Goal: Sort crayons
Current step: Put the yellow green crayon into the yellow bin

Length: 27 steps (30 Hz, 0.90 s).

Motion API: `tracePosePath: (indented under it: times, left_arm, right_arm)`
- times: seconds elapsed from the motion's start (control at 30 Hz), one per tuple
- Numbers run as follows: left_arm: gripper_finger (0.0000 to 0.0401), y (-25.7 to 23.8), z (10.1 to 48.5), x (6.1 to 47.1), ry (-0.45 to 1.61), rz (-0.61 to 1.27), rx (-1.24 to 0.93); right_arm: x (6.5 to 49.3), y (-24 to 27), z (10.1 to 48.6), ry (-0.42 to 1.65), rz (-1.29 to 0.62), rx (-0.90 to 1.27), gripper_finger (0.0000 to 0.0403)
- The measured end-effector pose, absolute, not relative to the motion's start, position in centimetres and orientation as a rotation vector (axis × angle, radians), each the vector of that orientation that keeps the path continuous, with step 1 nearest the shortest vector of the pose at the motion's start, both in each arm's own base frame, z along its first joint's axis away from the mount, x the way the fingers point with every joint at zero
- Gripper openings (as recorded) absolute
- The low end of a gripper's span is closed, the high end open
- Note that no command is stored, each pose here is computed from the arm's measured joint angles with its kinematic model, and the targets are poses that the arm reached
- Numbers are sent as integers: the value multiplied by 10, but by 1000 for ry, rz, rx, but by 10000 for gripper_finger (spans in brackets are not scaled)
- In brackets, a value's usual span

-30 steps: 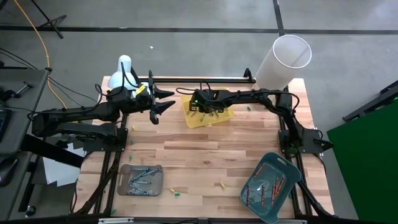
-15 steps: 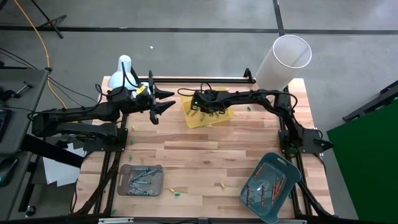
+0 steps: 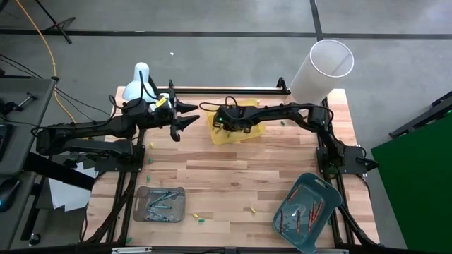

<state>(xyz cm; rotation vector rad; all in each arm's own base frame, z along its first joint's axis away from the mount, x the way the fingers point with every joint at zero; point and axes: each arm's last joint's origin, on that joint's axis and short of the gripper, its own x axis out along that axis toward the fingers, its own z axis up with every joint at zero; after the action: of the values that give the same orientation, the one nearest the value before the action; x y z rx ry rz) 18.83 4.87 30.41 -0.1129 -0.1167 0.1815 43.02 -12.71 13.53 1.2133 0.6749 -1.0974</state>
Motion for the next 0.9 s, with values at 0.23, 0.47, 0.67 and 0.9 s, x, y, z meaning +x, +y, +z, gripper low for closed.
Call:
tracePosePath:
  times: [0.23, 0.47, 0.67, 0.9]
  left_arm:
    - [181, 48, 304, 188, -118, 177, -162]
    - [181, 48, 302, 189, -103, 179, -165]
    - [181, 48, 302, 189, -103, 178, -165]
    - [181, 48, 302, 189, -103, 178, -165]
  right_arm:
    - [426, -128, 134, 617, -1214, 1224, 0]
    - [426, -128, 134, 631, -1205, 1221, 1]
    - [426, -127, 134, 641, -1195, 1224, 1]
    - [428, -128, 134, 647, -1172, 1209, 60]
